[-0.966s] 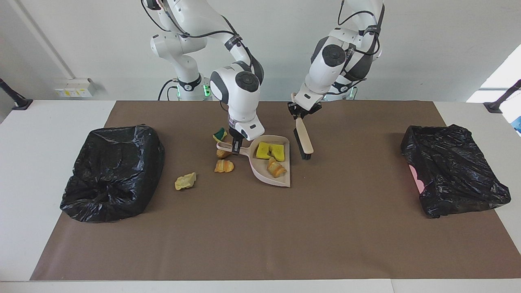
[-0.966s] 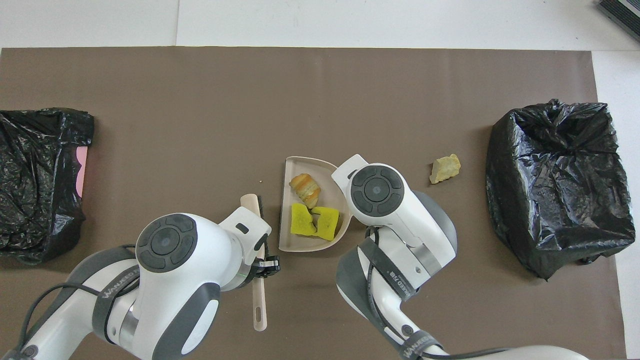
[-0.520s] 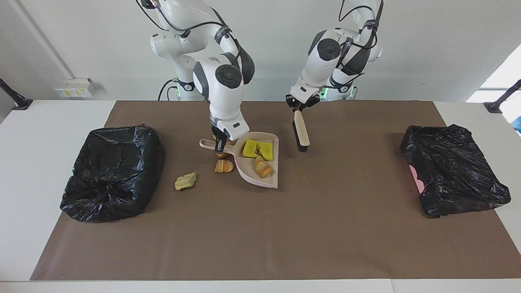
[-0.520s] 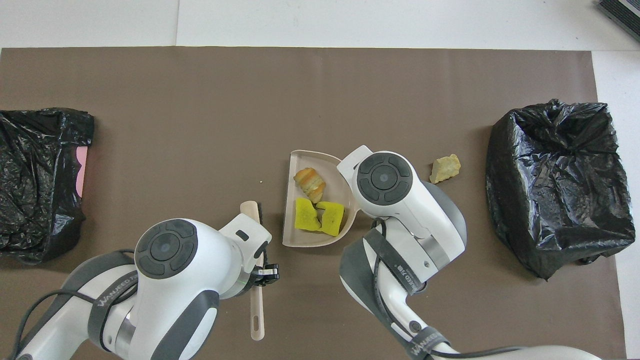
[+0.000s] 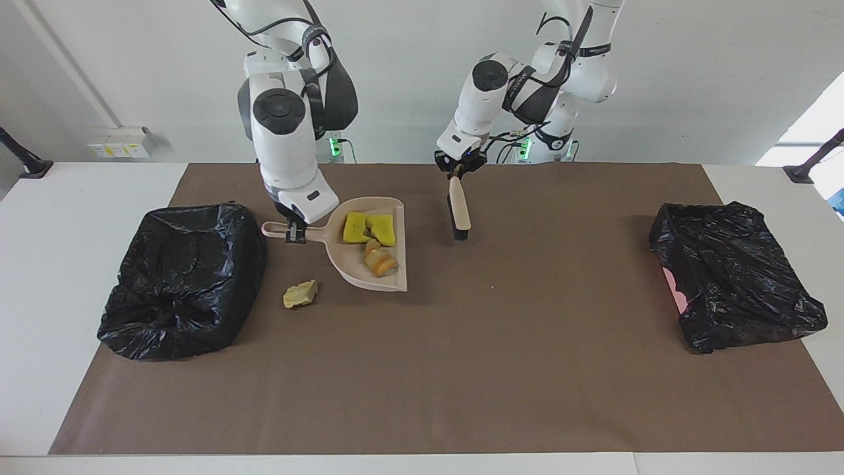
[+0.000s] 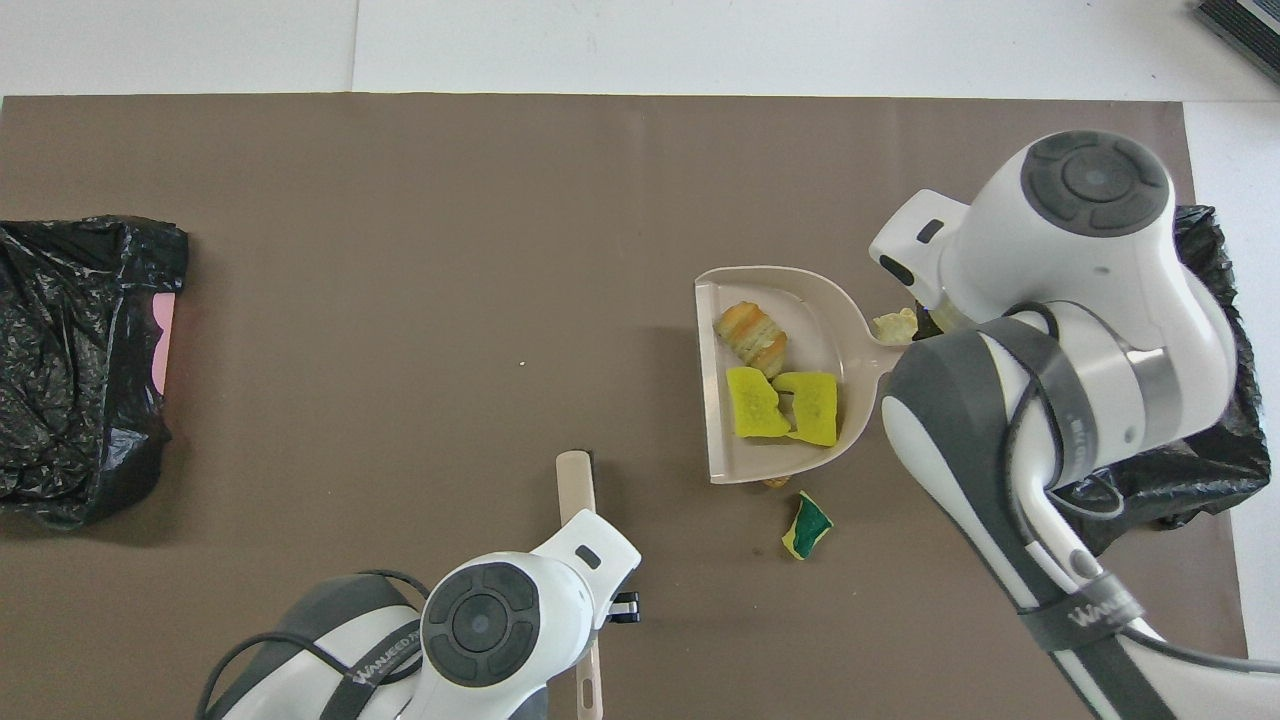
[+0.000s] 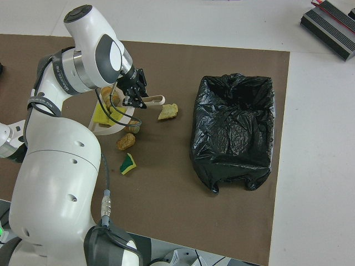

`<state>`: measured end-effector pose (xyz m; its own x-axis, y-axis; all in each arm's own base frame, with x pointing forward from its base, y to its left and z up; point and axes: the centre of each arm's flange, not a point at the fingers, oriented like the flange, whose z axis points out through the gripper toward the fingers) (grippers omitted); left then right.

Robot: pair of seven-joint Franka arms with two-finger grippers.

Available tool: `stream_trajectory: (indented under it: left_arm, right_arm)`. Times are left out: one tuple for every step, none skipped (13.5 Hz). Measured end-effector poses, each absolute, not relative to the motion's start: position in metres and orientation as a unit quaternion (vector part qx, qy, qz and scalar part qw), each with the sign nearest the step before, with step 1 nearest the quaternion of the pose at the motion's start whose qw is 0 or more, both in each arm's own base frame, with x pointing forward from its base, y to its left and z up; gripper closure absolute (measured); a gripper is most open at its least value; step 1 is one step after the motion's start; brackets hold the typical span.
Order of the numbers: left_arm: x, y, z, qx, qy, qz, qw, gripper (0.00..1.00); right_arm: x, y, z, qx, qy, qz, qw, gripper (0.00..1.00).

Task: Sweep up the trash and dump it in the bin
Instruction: 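Carry the dustpan to the black bag with the right gripper and tip it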

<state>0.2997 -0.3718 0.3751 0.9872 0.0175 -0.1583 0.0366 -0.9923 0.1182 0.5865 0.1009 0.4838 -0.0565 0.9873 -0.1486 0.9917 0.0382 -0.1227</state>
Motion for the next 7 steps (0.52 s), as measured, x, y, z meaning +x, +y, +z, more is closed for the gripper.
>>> stream_trajectory:
  left_arm:
    - [0.296,-0.379,0.368,0.995,0.016,-0.077,0.06,0.75]
    - [0.293,-0.384,0.362,0.995,0.017,-0.077,0.058,0.75]
    - [0.291,-0.387,0.358,0.995,0.015,-0.078,0.057,0.75]
    - [0.29,-0.387,0.358,0.995,0.014,-0.078,0.056,0.75]
    - [0.29,-0.387,0.358,0.996,0.012,-0.076,0.055,0.75]
    - [0.289,-0.388,0.357,0.996,0.006,-0.073,0.05,0.75]
    - [0.286,-0.39,0.354,0.996,-0.001,-0.072,0.045,0.75]
  right_arm:
    - [0.589,0.08,0.488,0.68,0.726,-0.098,0.007,0.69]
    - [0.591,0.059,0.493,0.676,0.73,-0.098,0.004,0.69]
    - [0.593,0.037,0.499,0.672,0.735,-0.096,0.004,0.69]
    - [0.593,0.014,0.504,0.664,0.742,-0.096,0.005,0.69]
    - [0.593,-0.01,0.51,0.66,0.745,-0.096,0.008,0.69]
    - [0.592,-0.039,0.515,0.666,0.74,-0.096,0.011,0.69]
    - [0.59,-0.068,0.519,0.676,0.73,-0.098,0.015,0.69]
